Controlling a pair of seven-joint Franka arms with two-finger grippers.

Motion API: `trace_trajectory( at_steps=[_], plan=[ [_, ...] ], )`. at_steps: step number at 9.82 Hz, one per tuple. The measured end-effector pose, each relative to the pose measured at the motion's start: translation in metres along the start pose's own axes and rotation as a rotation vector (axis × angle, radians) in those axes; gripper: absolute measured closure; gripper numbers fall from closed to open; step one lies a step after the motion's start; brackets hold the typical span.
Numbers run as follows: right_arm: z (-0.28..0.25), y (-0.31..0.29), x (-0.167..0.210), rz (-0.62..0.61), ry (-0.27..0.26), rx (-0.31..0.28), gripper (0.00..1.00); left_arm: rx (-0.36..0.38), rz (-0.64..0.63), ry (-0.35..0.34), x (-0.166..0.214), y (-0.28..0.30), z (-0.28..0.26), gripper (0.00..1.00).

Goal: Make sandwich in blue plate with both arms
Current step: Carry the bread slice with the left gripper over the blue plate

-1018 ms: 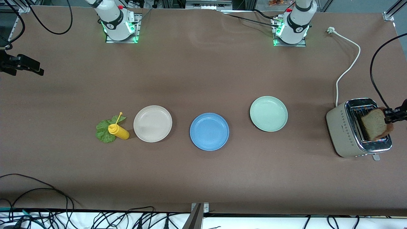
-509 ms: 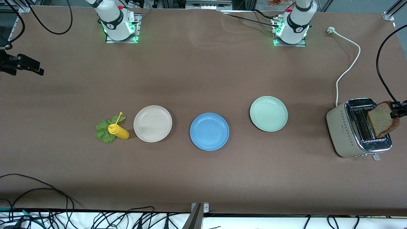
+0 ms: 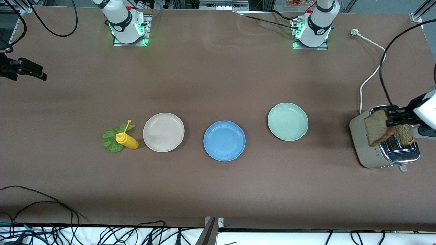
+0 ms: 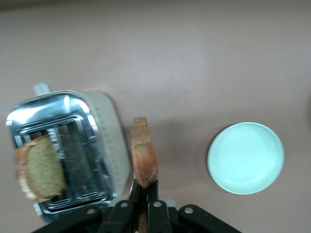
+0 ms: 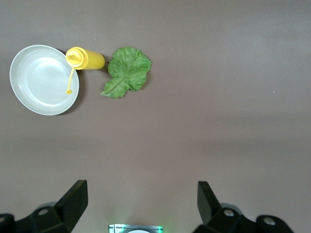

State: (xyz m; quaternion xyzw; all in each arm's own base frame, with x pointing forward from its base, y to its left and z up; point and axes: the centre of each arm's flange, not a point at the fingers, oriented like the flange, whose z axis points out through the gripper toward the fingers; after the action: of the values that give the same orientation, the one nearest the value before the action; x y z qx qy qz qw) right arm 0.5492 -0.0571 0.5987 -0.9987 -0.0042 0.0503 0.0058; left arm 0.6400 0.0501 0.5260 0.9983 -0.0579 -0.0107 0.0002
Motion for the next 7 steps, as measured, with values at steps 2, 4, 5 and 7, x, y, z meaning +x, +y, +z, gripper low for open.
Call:
trace_trajectory(
  at_steps=[2,4,5,7],
  plan=[
    [0.0,0.0,0.0,0.0,0.0,0.0,0.0,-0.032,0.042,-0.008,0.006,0.043,0.002,0.92],
    [0.0,0.0,0.0,0.0,0.0,0.0,0.0,-0.086,0.023,-0.028,0.011,0.096,0.01,0.92],
    [0.0,0.0,0.0,0.0,0.0,0.0,0.0,-0.112,0.02,-0.045,0.014,0.116,0.019,0.92],
    [0.0,0.0,0.0,0.0,0.0,0.0,0.0,-0.193,0.038,-0.078,0.018,0.151,0.036,0.92]
  ],
)
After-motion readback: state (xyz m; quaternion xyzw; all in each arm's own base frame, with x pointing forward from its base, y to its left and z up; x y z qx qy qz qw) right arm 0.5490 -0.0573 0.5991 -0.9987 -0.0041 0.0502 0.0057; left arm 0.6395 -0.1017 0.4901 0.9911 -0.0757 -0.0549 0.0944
